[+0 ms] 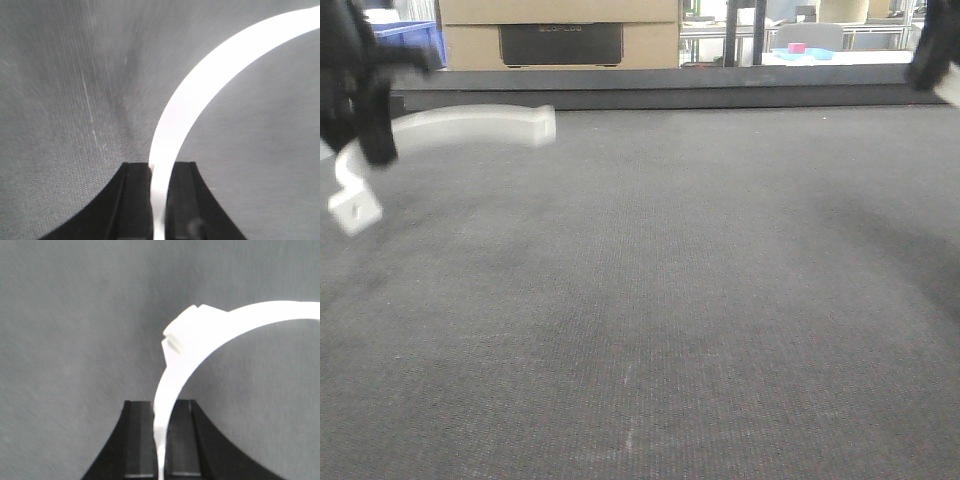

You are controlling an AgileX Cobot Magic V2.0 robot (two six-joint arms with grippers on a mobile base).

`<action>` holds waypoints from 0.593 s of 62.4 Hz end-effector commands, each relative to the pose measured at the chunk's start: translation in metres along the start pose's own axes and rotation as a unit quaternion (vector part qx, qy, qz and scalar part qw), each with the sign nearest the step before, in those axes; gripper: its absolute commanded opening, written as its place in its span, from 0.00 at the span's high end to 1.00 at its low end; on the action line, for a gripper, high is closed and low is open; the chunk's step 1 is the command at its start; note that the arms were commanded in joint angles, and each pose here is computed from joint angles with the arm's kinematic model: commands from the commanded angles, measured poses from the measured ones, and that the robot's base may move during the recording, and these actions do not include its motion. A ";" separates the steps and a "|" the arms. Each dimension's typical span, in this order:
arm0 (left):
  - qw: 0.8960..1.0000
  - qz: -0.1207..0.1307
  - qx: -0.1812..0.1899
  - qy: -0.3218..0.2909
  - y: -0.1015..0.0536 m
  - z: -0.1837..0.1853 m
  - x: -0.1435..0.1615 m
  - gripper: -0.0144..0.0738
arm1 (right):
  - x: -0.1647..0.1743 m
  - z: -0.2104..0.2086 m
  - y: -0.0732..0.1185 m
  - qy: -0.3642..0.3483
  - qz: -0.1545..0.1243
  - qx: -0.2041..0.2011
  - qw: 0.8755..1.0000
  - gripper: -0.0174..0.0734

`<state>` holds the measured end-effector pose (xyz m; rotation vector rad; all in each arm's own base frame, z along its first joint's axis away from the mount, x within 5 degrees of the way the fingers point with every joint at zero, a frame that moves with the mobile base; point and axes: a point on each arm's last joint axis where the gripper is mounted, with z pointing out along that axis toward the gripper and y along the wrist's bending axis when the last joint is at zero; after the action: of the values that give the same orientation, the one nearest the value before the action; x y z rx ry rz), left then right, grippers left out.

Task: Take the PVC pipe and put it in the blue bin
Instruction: 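Lift both held clamps up off the table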

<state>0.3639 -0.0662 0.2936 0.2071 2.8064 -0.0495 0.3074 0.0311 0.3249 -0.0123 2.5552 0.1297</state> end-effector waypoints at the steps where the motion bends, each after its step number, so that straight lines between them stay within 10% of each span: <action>1: 0.998 -0.009 0.020 -0.061 -0.004 -0.030 -0.001 0.96 | -0.005 -0.015 0.002 -0.048 -0.004 -0.004 0.999 0.99; 17: 0.976 -0.012 0.048 -0.210 -0.011 -0.088 0.000 0.96 | -0.014 -0.050 0.005 -0.159 -0.024 -0.010 0.987 0.99; 37: 0.917 0.023 0.068 -0.393 -0.034 -0.111 0.026 0.96 | -0.004 -0.084 0.003 -0.301 -0.039 -0.005 0.953 0.99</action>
<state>0.3080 -0.0849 0.3853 0.2154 2.1258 -0.2295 0.2718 0.0274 0.3963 -0.0471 2.0234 0.1254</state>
